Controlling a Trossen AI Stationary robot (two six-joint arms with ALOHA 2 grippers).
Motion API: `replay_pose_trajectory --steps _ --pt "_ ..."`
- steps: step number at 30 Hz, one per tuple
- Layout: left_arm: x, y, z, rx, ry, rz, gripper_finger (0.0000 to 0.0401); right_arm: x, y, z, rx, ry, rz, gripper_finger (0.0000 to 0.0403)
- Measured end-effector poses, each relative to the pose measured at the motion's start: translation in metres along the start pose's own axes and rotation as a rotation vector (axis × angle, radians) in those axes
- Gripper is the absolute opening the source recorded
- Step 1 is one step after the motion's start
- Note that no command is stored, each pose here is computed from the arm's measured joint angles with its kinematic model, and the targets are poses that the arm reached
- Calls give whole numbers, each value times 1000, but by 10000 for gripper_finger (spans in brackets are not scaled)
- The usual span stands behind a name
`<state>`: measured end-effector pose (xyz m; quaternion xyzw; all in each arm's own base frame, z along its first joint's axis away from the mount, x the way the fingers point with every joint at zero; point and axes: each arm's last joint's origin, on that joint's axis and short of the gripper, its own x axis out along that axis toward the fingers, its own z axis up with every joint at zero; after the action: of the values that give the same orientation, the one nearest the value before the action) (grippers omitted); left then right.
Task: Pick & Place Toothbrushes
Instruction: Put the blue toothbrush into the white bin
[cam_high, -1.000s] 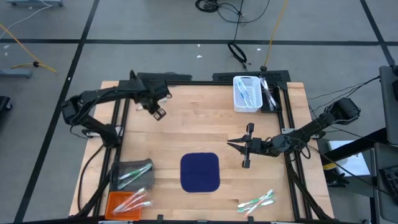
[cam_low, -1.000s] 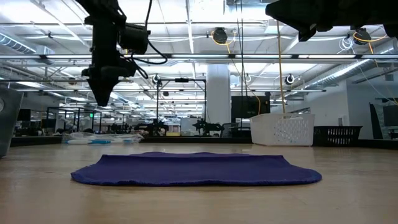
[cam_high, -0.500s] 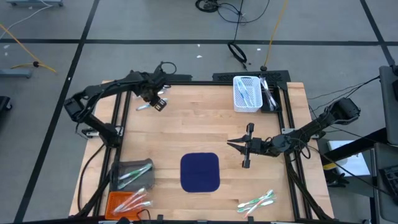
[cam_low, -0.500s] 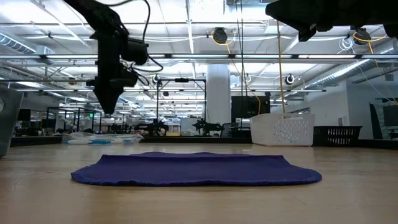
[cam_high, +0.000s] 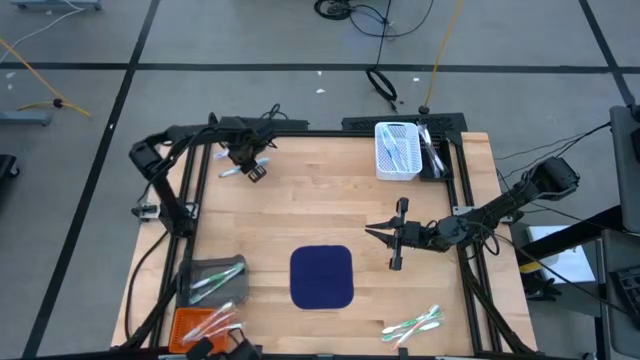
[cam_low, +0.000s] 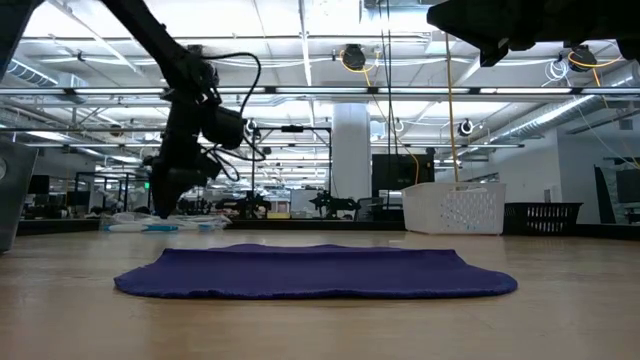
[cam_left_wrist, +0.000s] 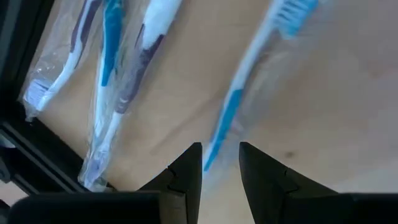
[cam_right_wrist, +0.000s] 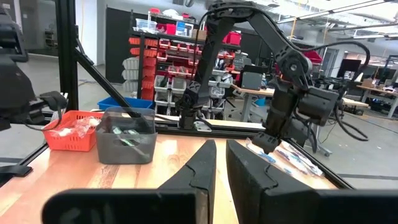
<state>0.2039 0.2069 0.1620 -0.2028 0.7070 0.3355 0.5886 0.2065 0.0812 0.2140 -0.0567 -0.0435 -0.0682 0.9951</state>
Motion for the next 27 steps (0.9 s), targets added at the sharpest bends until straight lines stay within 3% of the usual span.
replay_pose_trajectory --steps 16,19,22,27 --pt "16 8 9 18 -1 -116 106 0 0 -1 -4 6 1 24" --pt "15 7 9 35 -3 -138 75 0 0 -1 -4 6 1 23" --pt "15 6 9 35 -3 -138 19 0 0 -1 -4 6 0 23" --pt "15 7 8 21 3 -138 5 0 0 -1 -4 6 0 23"
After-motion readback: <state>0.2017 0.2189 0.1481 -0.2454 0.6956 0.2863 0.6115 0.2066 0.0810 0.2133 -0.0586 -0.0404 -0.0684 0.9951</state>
